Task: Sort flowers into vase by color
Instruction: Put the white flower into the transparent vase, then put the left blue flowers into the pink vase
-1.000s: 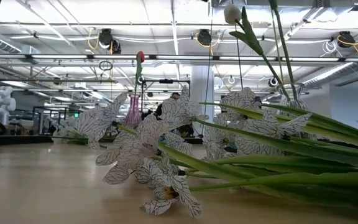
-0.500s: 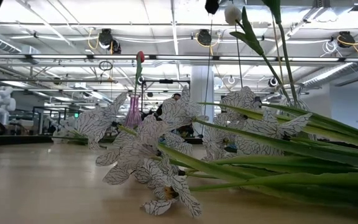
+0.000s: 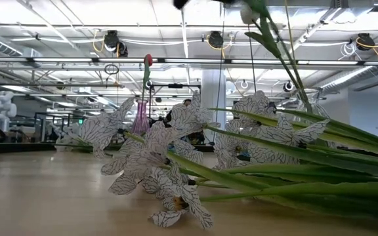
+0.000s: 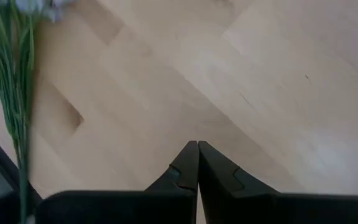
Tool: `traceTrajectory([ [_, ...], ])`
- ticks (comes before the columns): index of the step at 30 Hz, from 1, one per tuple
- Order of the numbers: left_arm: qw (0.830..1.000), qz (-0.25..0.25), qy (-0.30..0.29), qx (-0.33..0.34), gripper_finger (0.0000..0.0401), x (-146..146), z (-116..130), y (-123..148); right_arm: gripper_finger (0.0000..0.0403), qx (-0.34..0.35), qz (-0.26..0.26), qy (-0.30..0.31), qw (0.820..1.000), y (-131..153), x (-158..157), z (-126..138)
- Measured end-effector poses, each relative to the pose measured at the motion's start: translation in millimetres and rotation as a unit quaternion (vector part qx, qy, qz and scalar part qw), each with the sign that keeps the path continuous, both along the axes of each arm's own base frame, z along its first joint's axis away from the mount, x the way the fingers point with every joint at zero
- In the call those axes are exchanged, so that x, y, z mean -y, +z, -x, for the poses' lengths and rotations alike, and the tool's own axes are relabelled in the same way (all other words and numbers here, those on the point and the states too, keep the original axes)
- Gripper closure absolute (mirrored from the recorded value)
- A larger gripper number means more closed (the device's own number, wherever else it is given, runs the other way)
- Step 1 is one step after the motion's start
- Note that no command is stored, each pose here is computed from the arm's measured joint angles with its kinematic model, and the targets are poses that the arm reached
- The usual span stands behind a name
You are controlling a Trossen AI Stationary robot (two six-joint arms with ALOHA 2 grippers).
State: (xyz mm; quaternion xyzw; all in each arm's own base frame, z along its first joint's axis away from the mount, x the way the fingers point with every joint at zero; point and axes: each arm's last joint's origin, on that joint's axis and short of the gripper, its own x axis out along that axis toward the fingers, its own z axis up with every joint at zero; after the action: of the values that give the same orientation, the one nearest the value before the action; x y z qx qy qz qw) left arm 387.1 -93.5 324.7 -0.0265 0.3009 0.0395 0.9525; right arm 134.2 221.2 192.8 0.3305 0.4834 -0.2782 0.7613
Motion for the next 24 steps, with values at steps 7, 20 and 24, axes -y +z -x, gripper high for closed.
traceTrajectory([
  [7,0.994,-0.022,-0.005,-0.104,0.0248,-13,52,23,0.0403,0.059,-0.010,-0.083,0.995,1,2,-5],
  [20,0.954,-0.150,-0.078,-0.248,0.0248,-49,119,4,0.0403,0.065,-0.024,-0.122,0.990,2,10,-20],
  [24,0.960,-0.123,-0.056,-0.246,0.0248,-71,138,-23,0.0403,0.059,-0.034,-0.121,0.990,2,8,-20],
])
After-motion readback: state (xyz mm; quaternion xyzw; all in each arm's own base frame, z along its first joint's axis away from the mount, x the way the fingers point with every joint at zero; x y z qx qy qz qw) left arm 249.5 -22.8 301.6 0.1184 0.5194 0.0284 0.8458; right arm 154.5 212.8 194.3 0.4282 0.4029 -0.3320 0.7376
